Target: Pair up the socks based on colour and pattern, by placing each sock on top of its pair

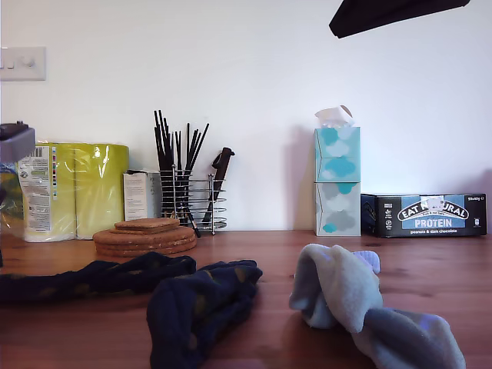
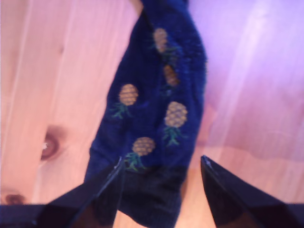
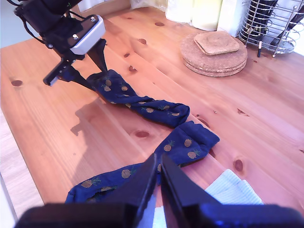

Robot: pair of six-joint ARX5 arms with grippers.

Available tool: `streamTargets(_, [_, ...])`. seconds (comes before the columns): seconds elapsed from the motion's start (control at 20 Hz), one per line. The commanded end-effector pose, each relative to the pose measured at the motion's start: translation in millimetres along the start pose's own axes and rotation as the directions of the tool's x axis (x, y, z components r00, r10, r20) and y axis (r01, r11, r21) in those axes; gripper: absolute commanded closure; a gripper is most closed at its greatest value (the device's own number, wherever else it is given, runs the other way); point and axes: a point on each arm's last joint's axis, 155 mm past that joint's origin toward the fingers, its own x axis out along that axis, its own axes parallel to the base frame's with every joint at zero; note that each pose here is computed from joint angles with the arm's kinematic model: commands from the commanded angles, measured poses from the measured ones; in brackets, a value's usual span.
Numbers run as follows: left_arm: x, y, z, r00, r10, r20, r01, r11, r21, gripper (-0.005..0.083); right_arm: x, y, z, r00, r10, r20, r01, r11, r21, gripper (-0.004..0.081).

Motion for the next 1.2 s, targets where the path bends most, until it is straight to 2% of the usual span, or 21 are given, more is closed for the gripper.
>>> streamTargets(0.0, [14.2,-17.1,-11.9,0.998,-0.064,-0.026,0.064,0.998,-0.017,0.0363,2.0,-0.9,-4.3,1.000,-0.003,-0.006,0.003,1.000,0.005,0.0783])
streamTargets(0.1, [18.2,-18.8,-13.4,0.997,-0.074,-0.030,0.074,0.997,-0.006,0.0374,2.0,-1.0,-2.6,1.000,-0.003,0.000,0.003,1.000,0.005,0.0783])
streamTargets(0.15, [18.6,-17.9,-13.0,0.997,-0.070,-0.028,0.070,0.998,0.001,0.0441,2.0,0.2,-1.4,1.000,0.004,0.005,-0.004,1.000,0.004,0.0783])
streamTargets(0.25, [16.6,-13.8,-12.1,0.998,-0.055,-0.034,0.055,0.998,0.006,0.0732,2.0,0.5,2.6,1.000,0.006,0.021,-0.006,1.000,0.002,0.0783])
streamTargets(0.3, [13.3,-14.5,-9.5,0.997,-0.055,-0.045,0.056,0.998,0.013,0.0790,1.9,0.3,4.8,1.000,0.005,0.030,-0.005,1.000,-0.002,0.0783])
streamTargets(0.45, [-2.2,-16.0,14.0,0.997,-0.073,-0.033,0.073,0.997,0.009,0.0798,3.3,-0.8,13.8,0.998,0.002,0.065,0.001,0.999,-0.038,0.0783])
streamTargets(0.65, [-37.1,-18.8,47.9,0.991,-0.125,-0.042,0.125,0.992,0.004,0.0797,13.1,-0.4,34.7,0.990,0.013,0.144,0.009,0.988,-0.151,0.0783])
streamTargets(0.75, [-58.6,-13.9,65.4,0.993,-0.107,-0.060,0.109,0.993,0.045,0.0797,24.6,3.7,42.0,0.984,0.043,0.171,-0.002,0.972,-0.233,0.0777])
streamTargets(0.8, [-68.6,-6.7,72.7,0.995,-0.071,-0.076,0.077,0.994,0.075,0.0797,32.1,7.8,42.3,0.983,0.069,0.173,-0.017,0.957,-0.288,0.0738])
streamTargets(0.95, [-97.6,2.5,97.1,0.994,-0.009,-0.105,0.026,0.987,0.161,0.0797,59.2,20.9,43.9,0.971,0.151,0.188,-0.065,0.915,-0.398,0.0494])
streamTargets(1.05, [-115.2,0.6,112.3,0.994,0.001,-0.108,0.022,0.978,0.209,0.0797,74.2,26.3,50.1,0.959,0.189,0.210,-0.081,0.895,-0.438,0.0470])
streamTargets(1.15, [-129.1,-0.3,124.1,0.992,0.027,-0.122,0.005,0.966,0.258,0.0797,85.7,32.0,54.7,0.953,0.229,0.200,-0.123,0.892,-0.436,0.0470])
